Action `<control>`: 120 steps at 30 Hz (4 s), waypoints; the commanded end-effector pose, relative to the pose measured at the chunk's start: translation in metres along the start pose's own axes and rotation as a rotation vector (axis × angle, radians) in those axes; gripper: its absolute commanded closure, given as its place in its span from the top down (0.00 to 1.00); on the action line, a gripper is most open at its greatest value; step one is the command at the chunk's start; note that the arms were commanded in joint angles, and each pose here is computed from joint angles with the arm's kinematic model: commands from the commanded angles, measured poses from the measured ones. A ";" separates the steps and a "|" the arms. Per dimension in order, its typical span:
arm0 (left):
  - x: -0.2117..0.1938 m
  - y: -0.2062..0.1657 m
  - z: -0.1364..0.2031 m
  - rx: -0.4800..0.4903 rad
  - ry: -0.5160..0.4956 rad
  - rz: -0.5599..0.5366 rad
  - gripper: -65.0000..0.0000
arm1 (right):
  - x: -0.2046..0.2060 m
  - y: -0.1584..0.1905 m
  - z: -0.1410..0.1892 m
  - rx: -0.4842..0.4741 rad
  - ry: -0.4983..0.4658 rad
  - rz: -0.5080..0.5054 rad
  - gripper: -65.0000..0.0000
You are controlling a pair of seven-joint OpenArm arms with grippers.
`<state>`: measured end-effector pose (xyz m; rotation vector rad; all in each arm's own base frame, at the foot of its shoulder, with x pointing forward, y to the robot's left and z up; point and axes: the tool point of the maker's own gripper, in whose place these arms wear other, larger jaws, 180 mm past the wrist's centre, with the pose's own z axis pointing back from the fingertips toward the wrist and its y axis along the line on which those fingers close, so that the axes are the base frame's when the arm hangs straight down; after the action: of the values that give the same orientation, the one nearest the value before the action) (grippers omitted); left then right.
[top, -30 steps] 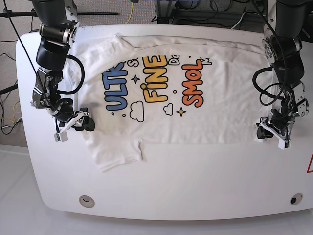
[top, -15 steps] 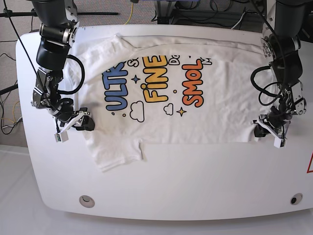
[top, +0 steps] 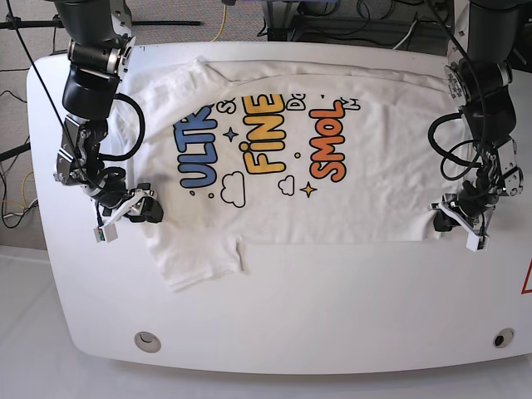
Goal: Fold the T-shirt properly
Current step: 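Close both grippers to pinch the shirt's side edges, then lift the pinched edges and fold them toward the collar with both grippers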
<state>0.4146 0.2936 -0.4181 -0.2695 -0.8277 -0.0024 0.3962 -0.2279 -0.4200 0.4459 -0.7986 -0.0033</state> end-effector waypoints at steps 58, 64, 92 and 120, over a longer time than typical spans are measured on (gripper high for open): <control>0.008 0.011 0.009 0.039 -0.040 -0.036 0.16 | 0.014 -0.010 0.001 -0.065 0.040 0.122 0.05; 0.009 0.012 0.009 0.039 -0.043 -0.037 0.02 | 0.014 -0.011 0.002 -0.068 0.044 0.127 0.03; 0.033 0.040 0.033 0.093 -0.059 -0.094 0.04 | 0.008 -0.012 0.000 -0.079 0.089 0.153 0.07; 0.020 0.037 0.044 0.114 -0.037 -0.159 0.00 | 0.045 -0.010 0.003 -0.088 0.015 0.180 0.00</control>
<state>0.3861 0.3315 -0.4116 -0.1250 -0.8049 -0.0897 0.4068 -0.2358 -0.4182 0.3126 -0.7447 0.1232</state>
